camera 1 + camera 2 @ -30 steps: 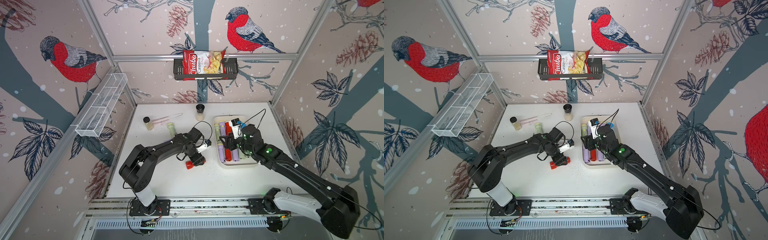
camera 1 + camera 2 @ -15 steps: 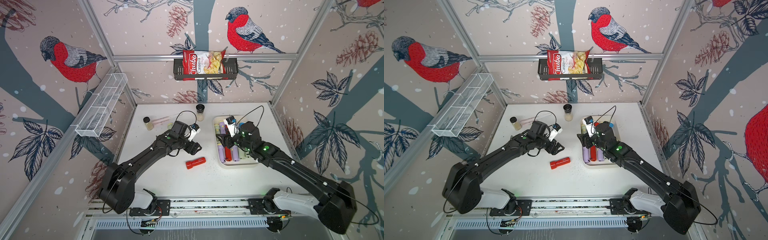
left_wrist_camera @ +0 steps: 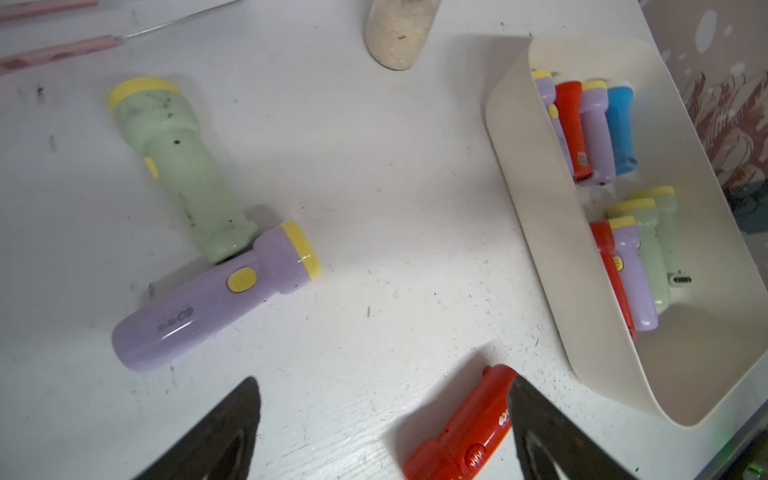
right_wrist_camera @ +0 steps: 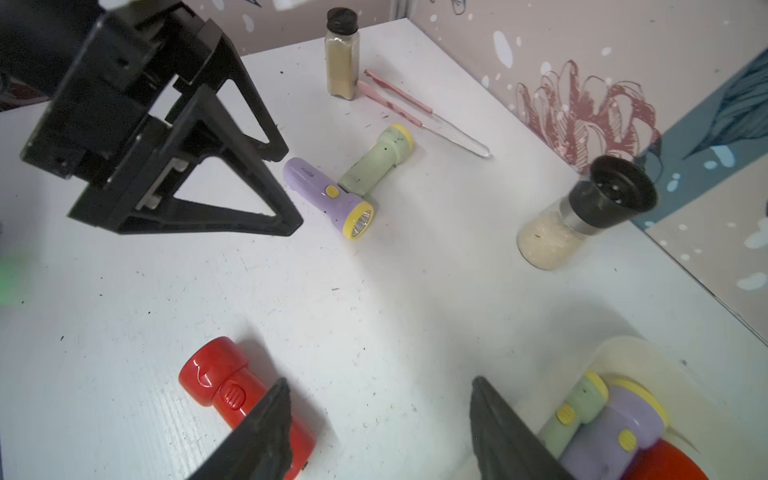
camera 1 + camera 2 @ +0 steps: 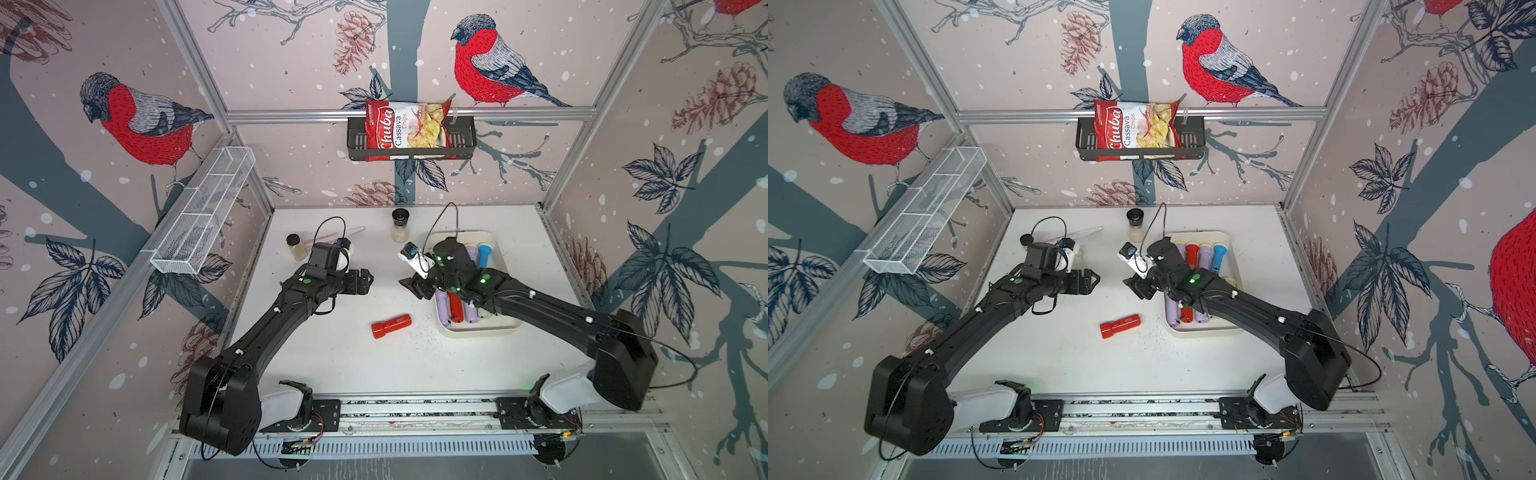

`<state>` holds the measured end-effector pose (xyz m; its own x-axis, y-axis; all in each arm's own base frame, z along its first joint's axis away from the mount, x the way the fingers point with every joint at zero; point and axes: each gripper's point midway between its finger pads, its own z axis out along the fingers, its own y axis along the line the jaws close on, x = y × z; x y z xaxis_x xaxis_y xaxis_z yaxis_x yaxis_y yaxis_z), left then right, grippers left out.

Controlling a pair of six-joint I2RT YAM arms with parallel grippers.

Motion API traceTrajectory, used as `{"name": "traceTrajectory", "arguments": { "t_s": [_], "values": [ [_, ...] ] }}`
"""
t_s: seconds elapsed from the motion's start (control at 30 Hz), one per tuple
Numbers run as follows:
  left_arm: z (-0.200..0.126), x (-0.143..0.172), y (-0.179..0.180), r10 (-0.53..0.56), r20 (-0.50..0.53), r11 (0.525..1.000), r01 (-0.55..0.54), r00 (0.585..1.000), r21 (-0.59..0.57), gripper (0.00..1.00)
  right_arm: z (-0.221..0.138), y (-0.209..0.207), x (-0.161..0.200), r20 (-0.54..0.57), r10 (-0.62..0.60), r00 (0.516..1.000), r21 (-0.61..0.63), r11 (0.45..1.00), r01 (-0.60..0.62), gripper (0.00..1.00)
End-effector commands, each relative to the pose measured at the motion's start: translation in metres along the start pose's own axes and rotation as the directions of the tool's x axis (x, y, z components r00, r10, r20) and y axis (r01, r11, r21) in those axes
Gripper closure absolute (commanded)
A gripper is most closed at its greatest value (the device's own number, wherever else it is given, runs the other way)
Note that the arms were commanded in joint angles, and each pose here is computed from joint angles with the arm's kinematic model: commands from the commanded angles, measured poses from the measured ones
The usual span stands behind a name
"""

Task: Put the flashlights into the storage boxes
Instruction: Move the flashlight at the center of the board, then pick up the flashlight from the center of the board.

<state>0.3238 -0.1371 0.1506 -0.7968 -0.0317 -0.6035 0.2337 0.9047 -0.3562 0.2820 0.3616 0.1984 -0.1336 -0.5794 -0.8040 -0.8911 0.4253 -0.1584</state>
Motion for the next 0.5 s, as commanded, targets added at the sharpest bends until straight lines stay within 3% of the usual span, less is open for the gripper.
{"name": "traceTrajectory", "arguments": {
  "t_s": [0.0,0.33,0.47],
  "values": [
    [-0.001,0.003,0.009,-0.079,0.002,0.997,0.079,0.997,-0.01,0.07,0.016,0.012,0.007,-0.055,-0.098,0.994,-0.051,0.994,0.095,0.32],
    [-0.014,0.004,0.043,-0.193,0.084,0.977,0.2,0.978,-0.073,0.05,0.066,0.04,0.027,-0.161,-0.276,0.947,-0.179,0.952,0.248,0.32],
    [-0.021,0.006,0.058,-0.25,0.122,0.963,0.26,0.96,-0.073,0.04,0.077,0.055,0.031,-0.153,-0.354,0.923,-0.235,0.92,0.314,0.32]
  ]
}}
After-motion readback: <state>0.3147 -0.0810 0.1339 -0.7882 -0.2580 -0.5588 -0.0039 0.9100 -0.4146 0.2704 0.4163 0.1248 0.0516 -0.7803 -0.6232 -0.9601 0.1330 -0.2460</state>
